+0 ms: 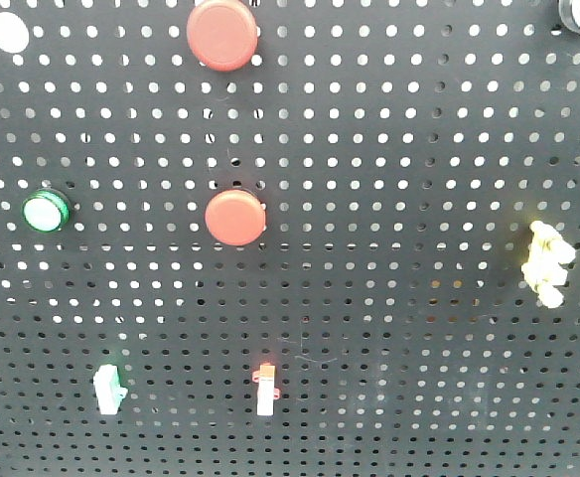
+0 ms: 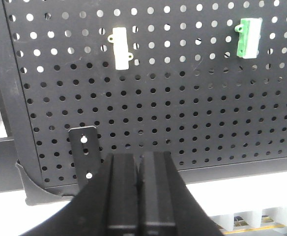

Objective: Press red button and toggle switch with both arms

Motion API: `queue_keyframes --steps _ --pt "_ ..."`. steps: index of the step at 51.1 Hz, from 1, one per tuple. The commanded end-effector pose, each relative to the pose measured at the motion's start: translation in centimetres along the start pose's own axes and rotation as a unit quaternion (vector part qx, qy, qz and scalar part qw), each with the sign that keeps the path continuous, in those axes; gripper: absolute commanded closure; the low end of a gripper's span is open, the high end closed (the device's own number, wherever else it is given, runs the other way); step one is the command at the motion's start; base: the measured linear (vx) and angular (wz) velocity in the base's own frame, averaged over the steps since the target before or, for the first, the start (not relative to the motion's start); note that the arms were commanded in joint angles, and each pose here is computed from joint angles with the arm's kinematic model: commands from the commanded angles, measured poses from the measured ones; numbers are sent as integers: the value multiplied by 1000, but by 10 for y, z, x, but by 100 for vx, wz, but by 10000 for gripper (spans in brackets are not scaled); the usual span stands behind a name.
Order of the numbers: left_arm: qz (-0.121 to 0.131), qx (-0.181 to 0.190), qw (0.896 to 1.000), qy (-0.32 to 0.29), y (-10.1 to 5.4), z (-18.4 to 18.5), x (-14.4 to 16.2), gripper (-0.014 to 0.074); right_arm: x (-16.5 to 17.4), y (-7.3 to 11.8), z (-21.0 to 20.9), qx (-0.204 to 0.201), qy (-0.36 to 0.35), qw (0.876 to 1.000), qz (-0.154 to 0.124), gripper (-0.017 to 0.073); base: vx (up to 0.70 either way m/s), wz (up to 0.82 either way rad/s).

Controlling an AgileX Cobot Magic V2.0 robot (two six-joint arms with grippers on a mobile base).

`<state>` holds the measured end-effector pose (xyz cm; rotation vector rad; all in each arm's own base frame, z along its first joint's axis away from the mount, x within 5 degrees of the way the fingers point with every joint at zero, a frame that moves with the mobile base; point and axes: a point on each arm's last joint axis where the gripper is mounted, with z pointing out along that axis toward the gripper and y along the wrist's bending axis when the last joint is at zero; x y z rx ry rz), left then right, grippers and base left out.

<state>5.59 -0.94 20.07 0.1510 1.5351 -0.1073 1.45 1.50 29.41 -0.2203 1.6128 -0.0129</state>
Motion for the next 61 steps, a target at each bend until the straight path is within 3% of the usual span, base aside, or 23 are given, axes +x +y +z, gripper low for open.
queue_keyframes --steps 1,4,9,20,61 --pt "-2 -3 999 -33 0 0 3 592 4 -11 8 62 -38 997 23 562 0 0" --pt "-2 -3 999 -33 0 0 3 592 20 -15 17 85 -42 995 44 562 0 0" --pt "-2 -3 999 -33 0 0 3 592 48 -16 31 104 -47 992 52 562 0 0" --pt "-2 -3 999 -33 0 0 3 592 94 -10 44 94 -60 992 65 562 0 0" --pt "-2 -3 999 -33 0 0 3 592 96 -10 44 95 -43 992 77 562 0 0"
